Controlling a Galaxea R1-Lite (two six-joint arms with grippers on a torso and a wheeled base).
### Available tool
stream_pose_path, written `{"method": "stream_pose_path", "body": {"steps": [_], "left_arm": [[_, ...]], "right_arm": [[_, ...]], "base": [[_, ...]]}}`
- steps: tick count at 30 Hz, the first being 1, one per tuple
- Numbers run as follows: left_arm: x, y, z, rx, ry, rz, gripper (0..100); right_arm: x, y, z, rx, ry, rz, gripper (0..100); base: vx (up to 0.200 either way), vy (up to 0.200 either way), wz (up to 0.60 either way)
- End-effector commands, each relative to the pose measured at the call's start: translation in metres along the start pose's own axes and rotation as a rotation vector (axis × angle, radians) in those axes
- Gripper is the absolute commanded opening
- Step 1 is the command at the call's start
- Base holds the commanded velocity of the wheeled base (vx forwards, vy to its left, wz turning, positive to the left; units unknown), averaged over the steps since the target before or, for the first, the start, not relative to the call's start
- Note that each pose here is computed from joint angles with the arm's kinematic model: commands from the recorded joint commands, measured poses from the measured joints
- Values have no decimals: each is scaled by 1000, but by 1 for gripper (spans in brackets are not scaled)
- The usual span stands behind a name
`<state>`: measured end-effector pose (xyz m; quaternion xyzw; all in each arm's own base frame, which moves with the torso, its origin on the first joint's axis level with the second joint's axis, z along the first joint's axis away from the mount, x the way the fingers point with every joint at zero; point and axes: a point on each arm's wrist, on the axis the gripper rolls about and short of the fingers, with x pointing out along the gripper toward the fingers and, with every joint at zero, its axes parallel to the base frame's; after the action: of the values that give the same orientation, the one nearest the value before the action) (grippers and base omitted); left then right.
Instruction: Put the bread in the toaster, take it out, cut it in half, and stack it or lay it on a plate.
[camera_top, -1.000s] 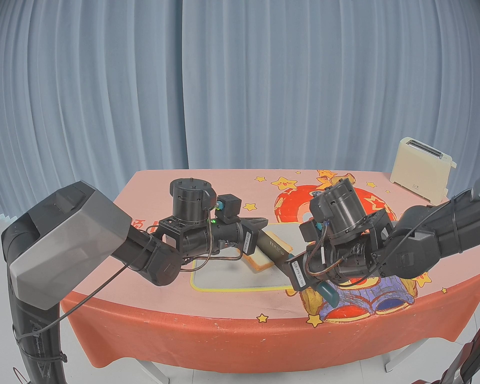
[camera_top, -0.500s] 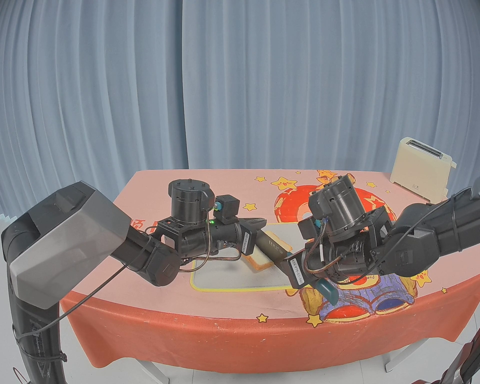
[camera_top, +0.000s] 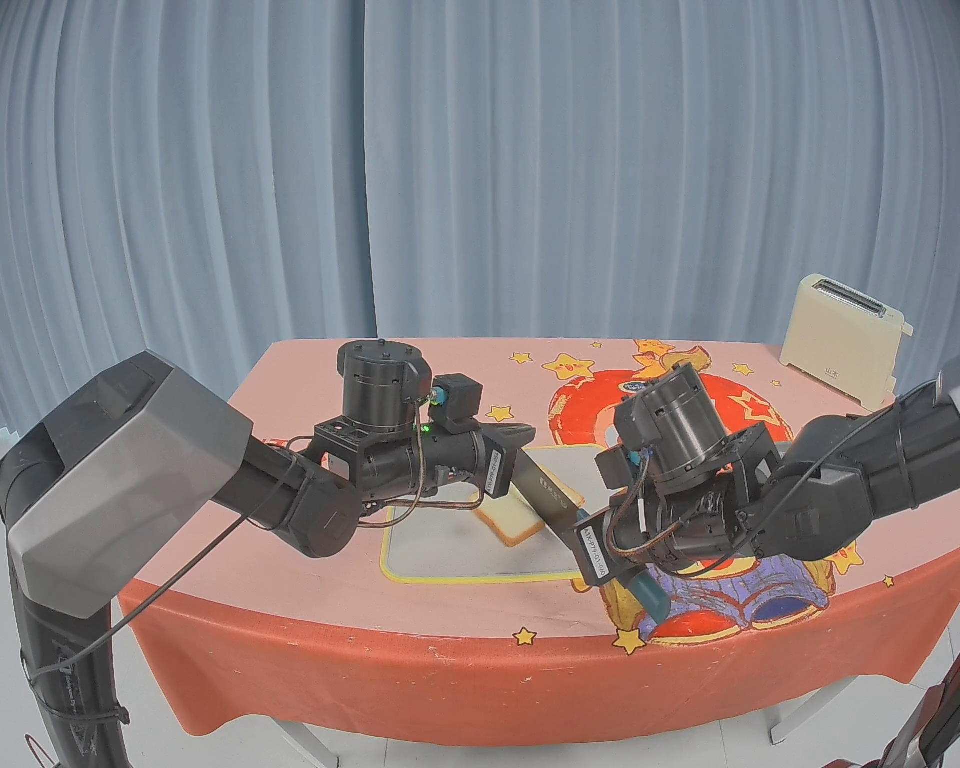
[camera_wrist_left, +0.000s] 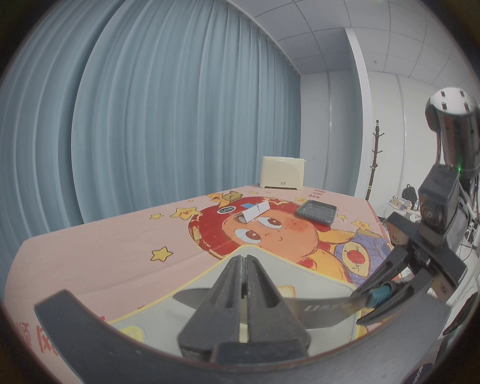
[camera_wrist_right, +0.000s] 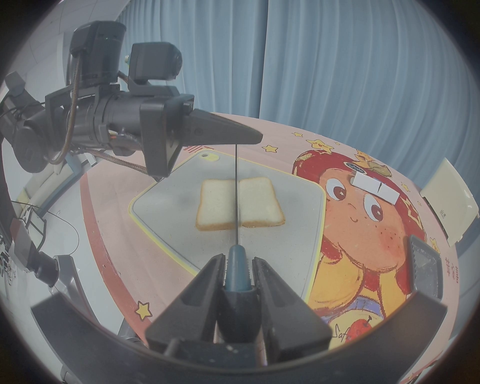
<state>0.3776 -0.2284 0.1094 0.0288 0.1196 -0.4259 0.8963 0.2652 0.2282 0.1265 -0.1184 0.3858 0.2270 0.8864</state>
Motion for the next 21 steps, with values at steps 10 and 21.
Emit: {"method": "stream_pose_path", "body": {"steps": [10,21], "left_arm": [[4,4,-26,-23,64,11,0],[3,5,-29,-27,73,12,0]], "right_arm": [[-4,0,9,10,-35,3,0],[-4,1,16,28,-130,16,0]], "base": [[0,0,0],[0,0,0]]}}
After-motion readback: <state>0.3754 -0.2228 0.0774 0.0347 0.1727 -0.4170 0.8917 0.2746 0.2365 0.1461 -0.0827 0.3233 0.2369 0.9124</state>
